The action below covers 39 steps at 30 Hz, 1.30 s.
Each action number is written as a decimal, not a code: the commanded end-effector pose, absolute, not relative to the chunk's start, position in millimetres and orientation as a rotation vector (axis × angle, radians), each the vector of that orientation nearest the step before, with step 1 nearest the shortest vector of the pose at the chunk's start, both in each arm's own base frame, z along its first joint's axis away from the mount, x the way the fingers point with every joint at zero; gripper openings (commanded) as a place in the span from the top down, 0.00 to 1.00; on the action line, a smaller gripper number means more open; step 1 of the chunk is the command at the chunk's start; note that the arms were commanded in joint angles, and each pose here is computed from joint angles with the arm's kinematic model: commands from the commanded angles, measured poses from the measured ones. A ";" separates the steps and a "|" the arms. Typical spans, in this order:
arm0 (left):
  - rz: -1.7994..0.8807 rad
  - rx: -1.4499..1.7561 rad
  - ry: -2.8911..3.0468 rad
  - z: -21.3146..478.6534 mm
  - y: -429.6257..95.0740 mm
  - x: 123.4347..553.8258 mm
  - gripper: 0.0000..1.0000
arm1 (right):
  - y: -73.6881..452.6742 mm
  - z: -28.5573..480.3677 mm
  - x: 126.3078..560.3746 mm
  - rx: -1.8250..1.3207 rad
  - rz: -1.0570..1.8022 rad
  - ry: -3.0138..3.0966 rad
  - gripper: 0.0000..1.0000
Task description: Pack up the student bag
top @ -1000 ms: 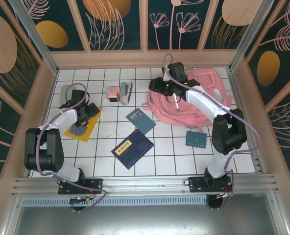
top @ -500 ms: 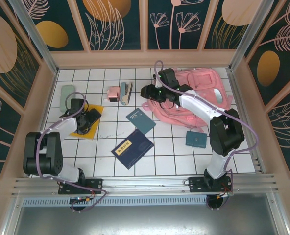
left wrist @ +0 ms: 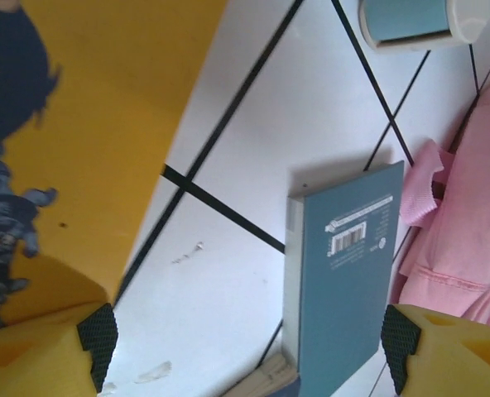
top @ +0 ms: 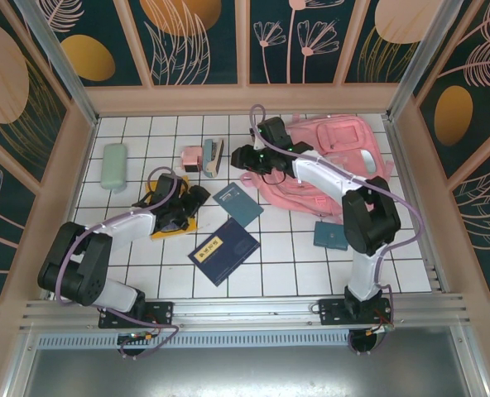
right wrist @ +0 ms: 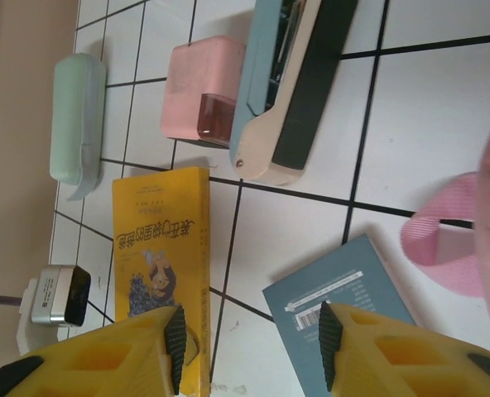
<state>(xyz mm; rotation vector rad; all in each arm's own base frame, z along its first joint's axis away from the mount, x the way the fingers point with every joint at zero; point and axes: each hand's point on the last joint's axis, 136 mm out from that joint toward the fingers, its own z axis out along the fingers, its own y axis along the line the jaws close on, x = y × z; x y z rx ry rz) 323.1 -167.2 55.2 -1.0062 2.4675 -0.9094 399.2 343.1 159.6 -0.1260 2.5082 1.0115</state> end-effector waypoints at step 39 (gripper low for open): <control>-0.348 -0.915 2.681 3.3 -28.4 290.9 0.55 | 498.8 39.5 346.5 -0.363 1.068 2.696 0.62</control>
